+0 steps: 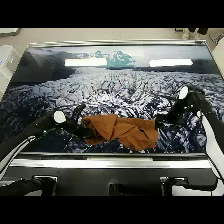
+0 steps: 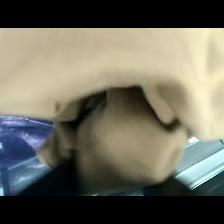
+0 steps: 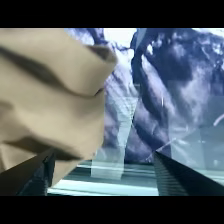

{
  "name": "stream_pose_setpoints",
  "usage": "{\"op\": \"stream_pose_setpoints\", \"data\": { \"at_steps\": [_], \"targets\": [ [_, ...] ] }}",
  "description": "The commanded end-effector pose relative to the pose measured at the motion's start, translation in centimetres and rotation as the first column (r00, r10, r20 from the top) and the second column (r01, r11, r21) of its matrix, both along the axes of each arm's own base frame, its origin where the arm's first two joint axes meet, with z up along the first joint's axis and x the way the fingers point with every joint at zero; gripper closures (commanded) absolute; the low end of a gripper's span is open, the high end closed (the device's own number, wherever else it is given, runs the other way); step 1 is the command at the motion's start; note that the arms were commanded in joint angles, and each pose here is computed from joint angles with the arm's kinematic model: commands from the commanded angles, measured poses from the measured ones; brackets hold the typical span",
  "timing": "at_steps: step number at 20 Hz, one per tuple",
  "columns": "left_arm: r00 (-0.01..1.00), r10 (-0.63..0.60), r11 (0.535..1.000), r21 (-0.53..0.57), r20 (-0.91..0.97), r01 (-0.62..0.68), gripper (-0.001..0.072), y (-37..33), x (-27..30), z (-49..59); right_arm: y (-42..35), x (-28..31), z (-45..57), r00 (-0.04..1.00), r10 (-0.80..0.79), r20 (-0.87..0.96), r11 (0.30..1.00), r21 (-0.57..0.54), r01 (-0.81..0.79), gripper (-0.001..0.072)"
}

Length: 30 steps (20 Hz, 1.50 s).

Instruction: Fold the clothes and pants, and hang the long-sleeved shirts on hangers.

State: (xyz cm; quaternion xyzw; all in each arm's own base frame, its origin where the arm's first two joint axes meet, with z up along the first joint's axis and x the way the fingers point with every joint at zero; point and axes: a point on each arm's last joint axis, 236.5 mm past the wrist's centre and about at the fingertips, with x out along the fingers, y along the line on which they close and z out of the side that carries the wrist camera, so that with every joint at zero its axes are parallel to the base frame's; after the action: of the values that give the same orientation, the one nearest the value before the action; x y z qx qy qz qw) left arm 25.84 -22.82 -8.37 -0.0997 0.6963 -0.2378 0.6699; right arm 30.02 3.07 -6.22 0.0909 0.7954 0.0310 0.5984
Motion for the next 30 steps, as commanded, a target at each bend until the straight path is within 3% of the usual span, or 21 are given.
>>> {"op": "stream_pose_setpoints", "data": {
  "at_steps": [1, 4, 5, 6, 7, 8, 10, 12, 15, 17, 19, 23, 25, 27, 29, 30],
  "targets": [
    [1.000, -0.011, 1.000, 0.002, -0.011, 0.011, 0.0683, -0.3, -0.3, -0.6, 1.3, 0.1, -1.9, 0.998, -0.041, -0.037, 0.998, 0.046, 0.043, -0.0005],
    [0.999, -0.042, 0.999, 0.001, -0.005, 0.042, 0.0684, -0.3, -0.6, -0.1, 2.9, 0.8, -2.7, 0.995, -0.090, -0.042, 0.990, 0.101, 0.094, 0.0012],
    [0.999, -0.047, 0.999, 0.003, -0.003, 0.047, 0.0684, -0.2, -0.7, 0.0, 3.4, 0.8, -2.9, 0.992, -0.114, -0.055, 0.986, 0.116, 0.119, 0.0074],
    [0.999, -0.052, 0.999, 0.006, 0.004, 0.052, 0.0684, -0.1, -0.7, 0.2, 3.9, 1.0, -3.1, 0.990, -0.127, -0.060, 0.982, 0.137, 0.134, 0.0284],
    [0.998, -0.058, 0.998, 0.011, 0.012, 0.057, 0.0685, 0.1, -0.6, 0.4, 4.2, 1.4, -3.2, 0.989, -0.138, -0.049, 0.978, 0.150, 0.144, 0.0619],
    [0.997, -0.067, 0.998, 0.019, 0.024, 0.066, 0.0685, 0.4, -0.6, 0.7, 4.6, 2.0, -2.8, 0.988, -0.150, -0.026, 0.974, 0.166, 0.153, 0.0678],
    [0.989, -0.105, 0.993, 0.070, 0.107, 0.098, 0.0686, 1.7, 0.6, 2.5, 4.0, 5.0, -0.3, 0.982, -0.147, 0.120, 0.978, 0.167, 0.126, 0.0680],
    [0.957, -0.141, 0.981, 0.168, 0.254, 0.100, 0.0686, 4.9, 4.0, 7.1, 2.0, 10.4, 6.1, 0.913, -0.154, 0.377, 0.982, 0.157, 0.101, 0.0680],
    [0.840, -0.066, 0.957, 0.272, 0.538, -0.099, 0.0686, 11.9, 10.0, 19.4, -1.6, 15.8, 22.8, 0.631, -0.187, 0.752, 0.982, 0.157, 0.104, 0.0680],
    [0.667, 0.068, 0.944, 0.168, 0.742, -0.283, 0.0685, 15.6, 11.6, 30.8, -3.2, 14.7, 35.7, 0.348, -0.155, 0.925, 0.987, 0.130, 0.092, 0.0680],
    [0.457, 0.191, 0.921, 0.002, 0.869, -0.389, 0.0685, 17.7, 9.7, 41.3, -3.0, 10.3, 45.4, 0.105, -0.086, 0.991, 0.994, 0.079, 0.071, 0.0680],
    [0.031, 0.318, 0.917, -0.299, 0.948, -0.265, 0.0685, 16.9, 0.7, 57.2, -1.0, -0.8, 57.5, -0.273, -0.061, 0.960, 0.996, 0.077, 0.049, 0.0679],
    [-0.123, 0.395, 0.883, -0.413, 0.910, -0.221, 0.0685, 17.8, -3.3, 61.5, -0.7, -5.2, 60.0, -0.365, -0.040, 0.930, 0.995, 0.068, 0.066, 0.0679],
    [-0.180, 0.429, 0.867, -0.459, 0.885, -0.195, 0.0685, 18.3, -5.6, 63.0, -0.7, -7.5, 60.6, -0.387, -0.038, 0.921, 0.994, 0.074, 0.078, 0.0678],
    [-0.111, 0.414, 0.875, -0.429, 0.903, -0.226, 0.0686, 18.1, -5.2, 61.2, -0.6, -8.0, 59.5, -0.342, -0.054, 0.938, 0.993, 0.087, 0.082, 0.0678],
    [-0.025, 0.398, 0.883, -0.390, 0.917, -0.262, 0.0685, 17.9, -4.1, 58.8, -0.5, -7.6, 57.9, -0.277, -0.064, 0.959, 0.993, 0.090, 0.083, 0.0678]
  ]
}}
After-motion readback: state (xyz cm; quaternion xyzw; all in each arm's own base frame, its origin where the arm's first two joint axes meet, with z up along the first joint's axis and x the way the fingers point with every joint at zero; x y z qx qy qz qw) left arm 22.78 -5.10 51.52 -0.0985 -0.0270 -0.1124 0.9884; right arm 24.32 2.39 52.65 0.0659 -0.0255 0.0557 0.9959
